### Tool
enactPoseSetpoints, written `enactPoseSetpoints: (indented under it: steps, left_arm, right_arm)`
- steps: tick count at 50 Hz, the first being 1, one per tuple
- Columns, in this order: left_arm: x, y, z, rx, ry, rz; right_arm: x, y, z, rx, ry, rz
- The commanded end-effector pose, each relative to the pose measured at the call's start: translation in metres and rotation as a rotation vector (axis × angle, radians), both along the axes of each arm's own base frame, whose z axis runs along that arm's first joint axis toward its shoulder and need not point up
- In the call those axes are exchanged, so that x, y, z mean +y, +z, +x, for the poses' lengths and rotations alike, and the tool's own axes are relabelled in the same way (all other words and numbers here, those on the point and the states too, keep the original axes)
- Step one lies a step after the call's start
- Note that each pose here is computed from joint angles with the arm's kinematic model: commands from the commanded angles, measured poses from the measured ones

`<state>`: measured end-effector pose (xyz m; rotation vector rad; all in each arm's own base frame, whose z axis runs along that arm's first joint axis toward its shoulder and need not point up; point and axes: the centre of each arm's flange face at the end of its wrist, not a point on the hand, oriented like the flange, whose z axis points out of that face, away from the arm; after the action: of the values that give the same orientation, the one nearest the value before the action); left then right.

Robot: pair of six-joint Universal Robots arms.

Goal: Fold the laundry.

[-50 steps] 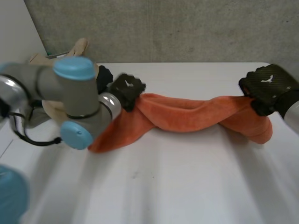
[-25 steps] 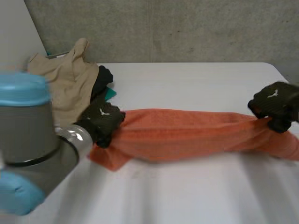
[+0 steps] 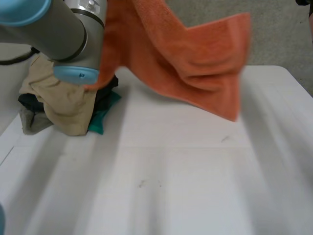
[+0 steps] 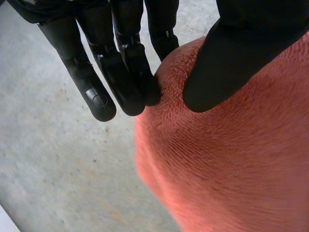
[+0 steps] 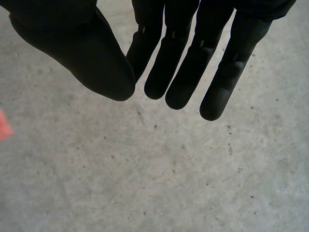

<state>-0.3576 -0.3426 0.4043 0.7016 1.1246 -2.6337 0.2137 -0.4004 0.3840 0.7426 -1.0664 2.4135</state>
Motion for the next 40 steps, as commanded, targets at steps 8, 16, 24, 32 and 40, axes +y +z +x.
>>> enactPoseSetpoints:
  steps: [8,16,24,32,40]
  left_arm:
    - [0.049,-0.138,0.029,-0.128,-0.034,0.519]
    - [0.085,-0.143,0.039,-0.178,-0.088,0.544]
    - [0.146,-0.099,0.054,-0.154,-0.175,0.453]
    - [0.199,-0.075,0.07,-0.128,-0.243,0.385]
    - [0.218,-0.065,0.08,-0.112,-0.264,0.355]
  right_arm:
    - [0.025,-0.114,-0.004,0.067,0.036,0.556]
    - [0.025,-0.144,-0.006,0.069,0.09,0.706]
    - [0.016,-0.126,0.015,0.094,0.31,0.632]
    - [0.022,-0.164,0.069,0.162,0.542,0.68]
    - [0.07,-0.226,0.134,0.234,0.727,0.8]
